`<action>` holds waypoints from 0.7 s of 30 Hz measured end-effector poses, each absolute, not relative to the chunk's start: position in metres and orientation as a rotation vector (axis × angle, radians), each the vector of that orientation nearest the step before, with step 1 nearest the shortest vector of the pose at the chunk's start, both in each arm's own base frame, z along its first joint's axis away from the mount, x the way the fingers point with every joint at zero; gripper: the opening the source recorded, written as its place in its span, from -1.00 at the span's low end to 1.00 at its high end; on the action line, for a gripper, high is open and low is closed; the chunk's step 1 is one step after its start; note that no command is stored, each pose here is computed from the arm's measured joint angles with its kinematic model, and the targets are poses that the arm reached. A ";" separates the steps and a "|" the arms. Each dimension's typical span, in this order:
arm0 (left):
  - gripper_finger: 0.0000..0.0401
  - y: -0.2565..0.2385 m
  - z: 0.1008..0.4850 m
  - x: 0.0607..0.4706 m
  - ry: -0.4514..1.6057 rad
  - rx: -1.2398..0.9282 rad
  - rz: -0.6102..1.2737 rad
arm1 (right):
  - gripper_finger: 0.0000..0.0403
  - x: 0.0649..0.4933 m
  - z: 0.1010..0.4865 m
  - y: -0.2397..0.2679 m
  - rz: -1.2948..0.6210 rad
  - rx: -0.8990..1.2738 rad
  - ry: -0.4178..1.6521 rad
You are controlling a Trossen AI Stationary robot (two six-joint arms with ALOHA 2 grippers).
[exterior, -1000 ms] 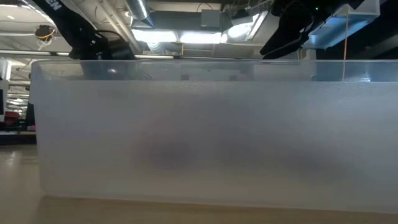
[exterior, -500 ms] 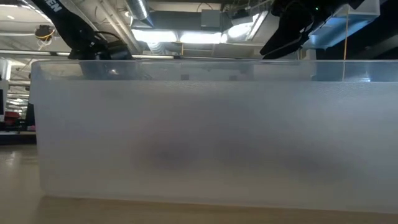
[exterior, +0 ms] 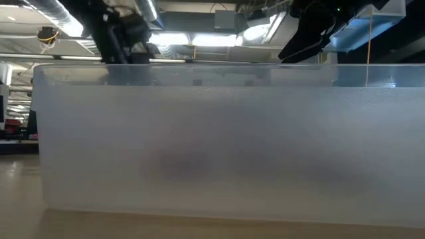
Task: Sort produce into baskets
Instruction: Put the apple into the orange bin
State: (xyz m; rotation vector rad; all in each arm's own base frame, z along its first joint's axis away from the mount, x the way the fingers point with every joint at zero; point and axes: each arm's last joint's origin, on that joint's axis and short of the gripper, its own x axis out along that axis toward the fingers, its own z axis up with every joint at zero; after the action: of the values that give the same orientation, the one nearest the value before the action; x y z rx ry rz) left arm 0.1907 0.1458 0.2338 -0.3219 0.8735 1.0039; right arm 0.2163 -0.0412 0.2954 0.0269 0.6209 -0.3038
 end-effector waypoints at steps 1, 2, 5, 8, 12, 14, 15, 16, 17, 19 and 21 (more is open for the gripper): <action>0.40 0.141 0.238 0.194 0.862 -0.314 0.975 | 0.64 0.216 0.295 -0.041 -0.304 0.027 0.621; 0.40 0.135 0.243 0.198 0.847 -0.308 0.941 | 0.64 0.216 0.295 -0.041 -0.304 0.027 0.621; 0.40 0.117 0.254 0.207 0.825 -0.304 0.839 | 0.64 0.216 0.295 -0.041 -0.304 0.027 0.621; 0.40 0.095 0.262 0.214 0.813 -0.316 0.727 | 0.64 0.216 0.295 -0.041 -0.304 0.027 0.620; 0.40 0.064 0.264 0.217 0.835 -0.370 0.596 | 0.64 0.216 0.295 -0.041 -0.304 0.028 0.621; 0.40 0.051 0.265 0.216 0.845 -0.435 0.559 | 0.64 0.216 0.295 -0.041 -0.305 0.031 0.626; 0.40 0.044 0.265 0.215 0.859 -0.455 0.540 | 0.64 0.216 0.295 -0.041 -0.304 0.031 0.630; 0.40 0.037 0.265 0.214 0.870 -0.475 0.522 | 0.64 0.216 0.294 -0.041 -0.304 0.031 0.632; 0.40 0.031 0.266 0.213 0.878 -0.497 0.506 | 0.64 0.216 0.294 -0.041 -0.304 0.031 0.632; 0.40 0.018 0.267 0.211 0.895 -0.533 0.471 | 0.64 0.216 0.294 -0.041 -0.305 0.031 0.633; 0.40 0.005 0.267 0.209 0.917 -0.561 0.423 | 0.64 0.216 0.294 -0.041 -0.304 0.031 0.634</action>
State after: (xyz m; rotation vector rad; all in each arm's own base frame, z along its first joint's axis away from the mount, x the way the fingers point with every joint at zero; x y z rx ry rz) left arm 0.2094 0.0049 0.2667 -0.5609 0.9168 0.4225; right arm 0.2155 -0.0409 0.2943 0.0307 0.6341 -0.3039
